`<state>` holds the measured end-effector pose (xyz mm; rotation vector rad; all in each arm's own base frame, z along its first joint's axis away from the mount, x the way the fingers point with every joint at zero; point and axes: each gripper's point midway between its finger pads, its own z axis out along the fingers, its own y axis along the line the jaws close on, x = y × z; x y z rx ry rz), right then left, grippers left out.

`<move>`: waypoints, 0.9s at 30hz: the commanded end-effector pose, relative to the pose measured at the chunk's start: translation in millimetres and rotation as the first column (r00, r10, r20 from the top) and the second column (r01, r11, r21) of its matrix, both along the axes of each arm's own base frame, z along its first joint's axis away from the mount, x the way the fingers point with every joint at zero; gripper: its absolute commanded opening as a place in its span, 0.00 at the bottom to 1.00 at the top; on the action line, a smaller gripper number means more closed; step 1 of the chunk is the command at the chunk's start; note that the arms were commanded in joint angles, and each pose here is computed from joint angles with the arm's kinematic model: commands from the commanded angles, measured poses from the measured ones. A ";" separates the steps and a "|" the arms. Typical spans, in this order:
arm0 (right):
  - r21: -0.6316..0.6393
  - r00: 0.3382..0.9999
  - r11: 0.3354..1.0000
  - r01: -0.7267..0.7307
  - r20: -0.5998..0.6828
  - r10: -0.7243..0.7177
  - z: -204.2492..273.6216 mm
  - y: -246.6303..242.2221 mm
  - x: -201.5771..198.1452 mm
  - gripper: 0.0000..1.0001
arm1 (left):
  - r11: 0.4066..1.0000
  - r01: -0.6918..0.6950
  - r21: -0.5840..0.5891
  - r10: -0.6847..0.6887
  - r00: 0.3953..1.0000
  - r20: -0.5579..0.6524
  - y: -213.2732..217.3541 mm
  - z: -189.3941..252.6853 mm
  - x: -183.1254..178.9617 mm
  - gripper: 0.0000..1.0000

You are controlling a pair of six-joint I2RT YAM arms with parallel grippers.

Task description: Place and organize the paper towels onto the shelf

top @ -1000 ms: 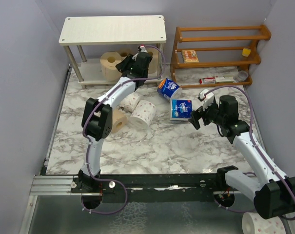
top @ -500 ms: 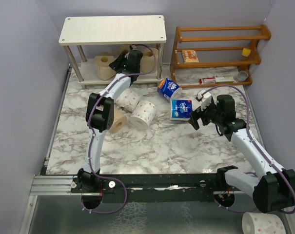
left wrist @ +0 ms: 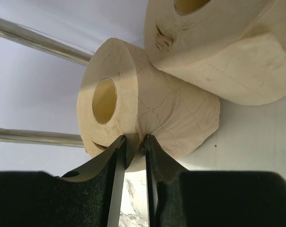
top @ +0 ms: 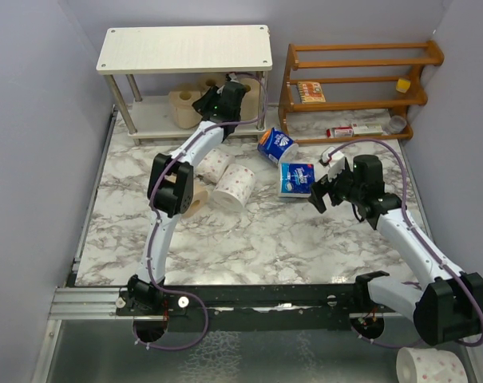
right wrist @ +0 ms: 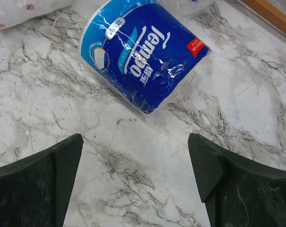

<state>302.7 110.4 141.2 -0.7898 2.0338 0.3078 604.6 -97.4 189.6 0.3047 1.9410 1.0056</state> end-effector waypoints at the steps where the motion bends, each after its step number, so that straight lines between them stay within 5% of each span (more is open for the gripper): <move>1: -0.006 0.998 1.000 0.016 0.054 -0.015 12.9 -4.2 5.2 0.95 | 0.999 0.000 -0.040 0.004 0.996 0.091 -7.3 28.0 6.2 0.33; 4: -0.007 0.998 1.000 0.022 0.058 -0.022 14.3 -4.9 6.0 0.96 | 0.999 -0.016 -0.029 0.019 0.996 0.090 -4.8 24.9 4.6 0.73; 6: -0.006 0.998 1.000 0.021 0.058 -0.020 14.4 -4.6 5.9 0.96 | 0.999 -0.016 -0.032 0.019 0.995 0.094 -5.5 26.3 3.7 0.85; 12: -0.004 0.998 1.000 0.009 0.054 -0.009 14.1 -3.1 5.3 0.97 | 0.999 -0.050 -0.014 0.052 0.986 0.160 -23.8 73.1 -23.0 0.85; 16: -0.008 0.998 1.000 0.007 0.059 -0.007 14.5 -3.4 5.1 0.97 | 1.000 -0.003 -0.021 0.008 0.975 0.223 -59.7 134.9 -78.8 0.86; 19: -0.011 0.998 1.000 0.001 0.064 0.000 14.6 -3.4 3.9 0.97 | 0.976 0.152 -0.156 -0.109 0.962 0.252 -80.6 170.5 -130.8 0.86; 22: -0.009 0.998 1.000 -0.028 0.063 0.028 14.5 -0.4 0.3 0.97 | 0.879 0.317 -0.356 -0.299 0.948 0.105 -91.0 135.7 -173.0 0.84; 27: 0.002 0.995 0.998 -0.069 0.073 0.068 18.7 4.2 -7.1 0.96 | 0.747 0.329 -0.577 -0.500 0.850 -0.163 -86.6 57.7 -268.2 0.84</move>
